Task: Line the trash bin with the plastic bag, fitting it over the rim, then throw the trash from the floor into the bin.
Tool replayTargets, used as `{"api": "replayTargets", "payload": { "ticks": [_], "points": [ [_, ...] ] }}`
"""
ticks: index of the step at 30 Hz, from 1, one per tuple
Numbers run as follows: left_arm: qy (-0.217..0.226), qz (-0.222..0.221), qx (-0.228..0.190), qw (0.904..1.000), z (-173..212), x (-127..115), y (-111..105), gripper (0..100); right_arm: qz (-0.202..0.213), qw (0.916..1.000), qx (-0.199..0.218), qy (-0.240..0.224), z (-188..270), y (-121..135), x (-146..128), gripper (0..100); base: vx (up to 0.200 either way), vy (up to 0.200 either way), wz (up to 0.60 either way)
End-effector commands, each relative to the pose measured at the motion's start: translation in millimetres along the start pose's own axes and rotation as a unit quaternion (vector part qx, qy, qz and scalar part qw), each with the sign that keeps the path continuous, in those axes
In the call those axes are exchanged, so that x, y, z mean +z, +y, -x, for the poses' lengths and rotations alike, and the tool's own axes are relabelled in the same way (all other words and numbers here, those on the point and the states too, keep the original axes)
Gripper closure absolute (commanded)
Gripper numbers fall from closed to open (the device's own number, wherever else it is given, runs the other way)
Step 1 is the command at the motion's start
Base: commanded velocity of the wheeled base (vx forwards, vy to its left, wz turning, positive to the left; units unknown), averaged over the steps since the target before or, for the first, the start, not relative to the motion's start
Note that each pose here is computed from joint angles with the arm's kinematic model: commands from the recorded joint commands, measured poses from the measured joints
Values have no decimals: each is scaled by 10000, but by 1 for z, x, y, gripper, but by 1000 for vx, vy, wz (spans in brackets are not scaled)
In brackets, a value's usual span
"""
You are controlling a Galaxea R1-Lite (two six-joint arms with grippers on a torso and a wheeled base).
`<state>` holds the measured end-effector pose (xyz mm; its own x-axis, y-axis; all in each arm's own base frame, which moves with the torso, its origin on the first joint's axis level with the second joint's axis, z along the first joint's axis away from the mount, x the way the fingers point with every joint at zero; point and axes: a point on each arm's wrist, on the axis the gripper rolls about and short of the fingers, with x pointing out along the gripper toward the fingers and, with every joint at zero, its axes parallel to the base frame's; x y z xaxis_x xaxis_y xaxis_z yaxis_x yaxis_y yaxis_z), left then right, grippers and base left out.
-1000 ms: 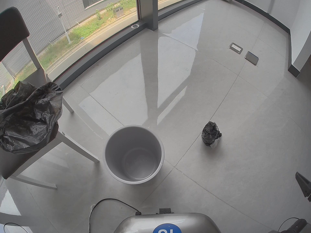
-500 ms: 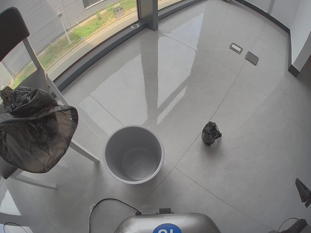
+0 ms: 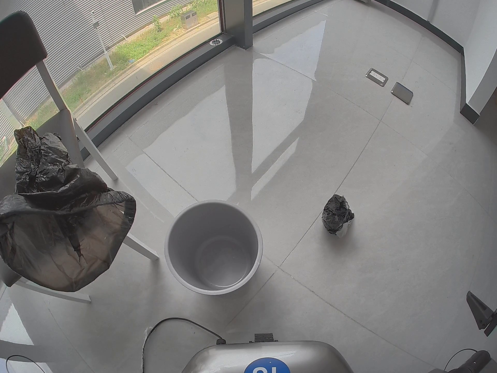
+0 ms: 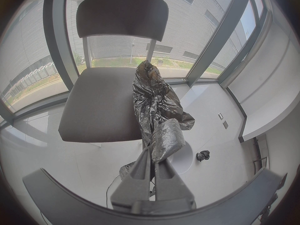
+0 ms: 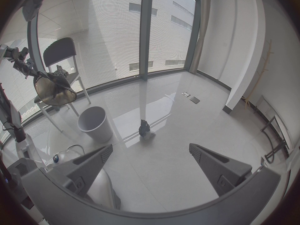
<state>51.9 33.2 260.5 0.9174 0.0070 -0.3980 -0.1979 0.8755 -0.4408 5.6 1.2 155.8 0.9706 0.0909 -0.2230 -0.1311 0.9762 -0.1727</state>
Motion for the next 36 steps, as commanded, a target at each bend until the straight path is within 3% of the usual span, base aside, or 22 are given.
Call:
{"api": "replayTargets", "payload": {
  "ticks": [1, 7, 12, 20, 25, 28, 31, 36],
  "points": [
    [-6, -312, -134, 9994, 11, -20, -11, 100, 99, 9996, 256, 76, -6, 0, 5, 0, 0, 0, 0],
    [-111, -792, -396, 9960, 29, -38, -22, 100, 64, 9996, 266, 12, -7, 0, 7, 0, 0, 0, 0],
    [-160, -1080, -701, 9916, 39, -37, -28, 100, 67, 9994, 332, 69, -8, 0, 5, 0, 0, 0, 0],
    [-120, -1590, -1648, 9733, 57, -1, -49, 100, 60, 9978, 623, 197, -16, 0, 13, 0, 0, 0, 0],
    [-39, -1656, -1743, 9707, 55, 21, -57, 100, 80, 9960, 877, 137, -16, 0, 14, 0, 0, 0, 0],
    [90, -1762, -1974, 9643, 48, 34, -63, 100, 88, 9955, 941, 107, -16, 0, 16, 0, 0, 0, 0],
    [359, -2168, -2231, 9497, 37, 35, -67, 100, 112, 9949, 997, 82, -16, 0, 17, 0, 0, 0, 0],
    [703, -2900, -2202, 9287, 5, 31, -78, 100, 153, 9929, 1180, 60, -16, 1, 17, 0, 0, 0, 0]
  ]
}}
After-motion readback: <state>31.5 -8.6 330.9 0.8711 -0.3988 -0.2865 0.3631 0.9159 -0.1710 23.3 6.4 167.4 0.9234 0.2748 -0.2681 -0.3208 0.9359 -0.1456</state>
